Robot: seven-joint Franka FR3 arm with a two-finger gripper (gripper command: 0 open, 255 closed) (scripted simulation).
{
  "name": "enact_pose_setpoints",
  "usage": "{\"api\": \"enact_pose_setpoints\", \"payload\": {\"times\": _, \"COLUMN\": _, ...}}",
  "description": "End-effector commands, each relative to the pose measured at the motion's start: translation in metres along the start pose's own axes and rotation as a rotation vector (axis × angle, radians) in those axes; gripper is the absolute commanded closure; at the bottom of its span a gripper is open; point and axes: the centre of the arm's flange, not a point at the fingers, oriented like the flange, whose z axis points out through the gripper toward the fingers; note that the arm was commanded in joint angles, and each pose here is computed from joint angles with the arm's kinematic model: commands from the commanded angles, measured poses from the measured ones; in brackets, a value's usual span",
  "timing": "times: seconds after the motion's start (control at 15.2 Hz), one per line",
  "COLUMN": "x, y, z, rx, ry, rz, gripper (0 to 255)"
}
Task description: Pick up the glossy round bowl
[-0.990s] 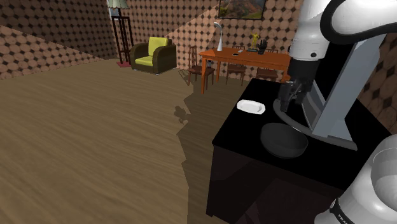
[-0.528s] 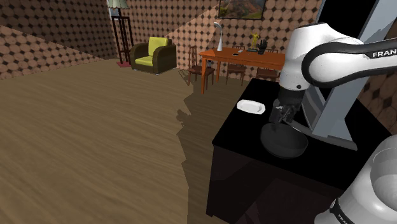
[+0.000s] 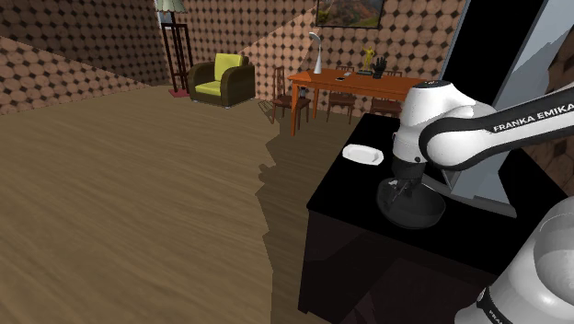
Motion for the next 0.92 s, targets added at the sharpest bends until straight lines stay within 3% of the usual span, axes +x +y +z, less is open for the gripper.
{"api": "enact_pose_setpoints", "payload": {"times": 0.0, "x": 0.0, "y": -0.001, "z": 0.013, "rx": -0.001, "ry": 0.003, "rz": -0.001, "gripper": 0}}
{"api": "enact_pose_setpoints", "payload": {"times": 0.46, "x": 0.0, "y": -0.004, "z": 0.042, "rx": 0.0, "ry": 0.003, "rz": -0.001, "gripper": 0}}
{"api": "enact_pose_setpoints", "payload": {"times": 0.53, "x": 0.001, "y": -0.004, "z": 0.042, "rx": 0.0, "ry": 0.003, "rz": -0.001, "gripper": 255}}
{"api": "enact_pose_setpoints", "payload": {"times": 0.86, "x": 0.001, "y": -0.004, "z": 0.042, "rx": 0.0, "ry": 0.003, "rz": -0.001, "gripper": 255}}
